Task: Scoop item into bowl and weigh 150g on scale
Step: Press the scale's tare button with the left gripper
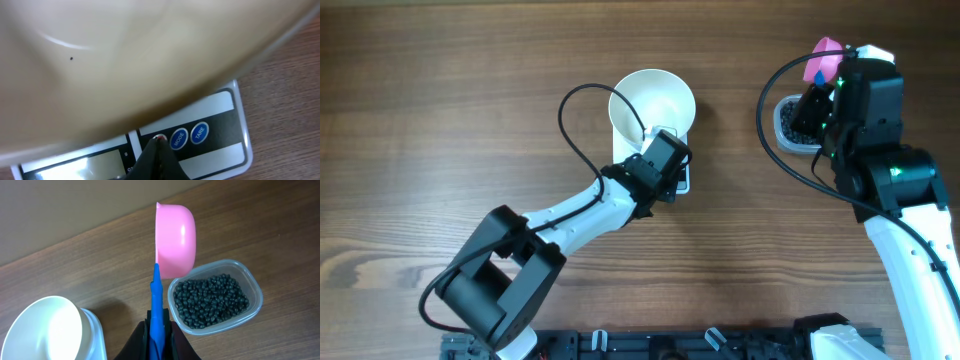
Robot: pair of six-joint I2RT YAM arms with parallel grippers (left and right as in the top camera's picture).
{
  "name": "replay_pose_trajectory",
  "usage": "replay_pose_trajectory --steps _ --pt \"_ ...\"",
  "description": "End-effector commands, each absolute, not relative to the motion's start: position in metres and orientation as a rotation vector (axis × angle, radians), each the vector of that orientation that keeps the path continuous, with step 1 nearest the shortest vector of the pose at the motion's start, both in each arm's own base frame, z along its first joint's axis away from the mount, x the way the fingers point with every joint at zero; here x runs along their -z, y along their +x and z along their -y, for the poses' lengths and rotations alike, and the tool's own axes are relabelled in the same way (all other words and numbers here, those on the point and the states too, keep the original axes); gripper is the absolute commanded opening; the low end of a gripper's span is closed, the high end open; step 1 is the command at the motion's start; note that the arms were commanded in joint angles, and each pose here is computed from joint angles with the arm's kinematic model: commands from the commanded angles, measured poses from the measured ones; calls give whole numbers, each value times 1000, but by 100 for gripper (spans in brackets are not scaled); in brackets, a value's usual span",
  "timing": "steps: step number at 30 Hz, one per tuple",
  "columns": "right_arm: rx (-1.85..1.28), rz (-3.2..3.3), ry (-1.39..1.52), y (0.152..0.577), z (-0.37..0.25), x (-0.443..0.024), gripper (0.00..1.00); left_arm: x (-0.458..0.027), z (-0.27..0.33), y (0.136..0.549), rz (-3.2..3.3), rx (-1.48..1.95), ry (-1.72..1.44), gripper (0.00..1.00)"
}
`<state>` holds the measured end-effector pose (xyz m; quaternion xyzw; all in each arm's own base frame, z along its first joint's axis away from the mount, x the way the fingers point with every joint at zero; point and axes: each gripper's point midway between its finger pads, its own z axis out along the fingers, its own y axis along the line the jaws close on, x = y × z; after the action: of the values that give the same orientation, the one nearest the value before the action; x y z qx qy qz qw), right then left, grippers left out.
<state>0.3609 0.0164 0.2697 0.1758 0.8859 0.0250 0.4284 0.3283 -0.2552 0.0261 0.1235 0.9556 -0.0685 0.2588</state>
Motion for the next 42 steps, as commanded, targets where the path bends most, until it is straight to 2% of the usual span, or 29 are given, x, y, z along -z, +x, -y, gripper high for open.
replay_pose_trajectory --steps 1,42 --pt "-28 -2193 433 363 -11 -277 4 -20 252 329 -2593 161 314 4" --pt "-23 -2206 433 361 -11 -274 4 15 239 317 -2695 69 274 4"
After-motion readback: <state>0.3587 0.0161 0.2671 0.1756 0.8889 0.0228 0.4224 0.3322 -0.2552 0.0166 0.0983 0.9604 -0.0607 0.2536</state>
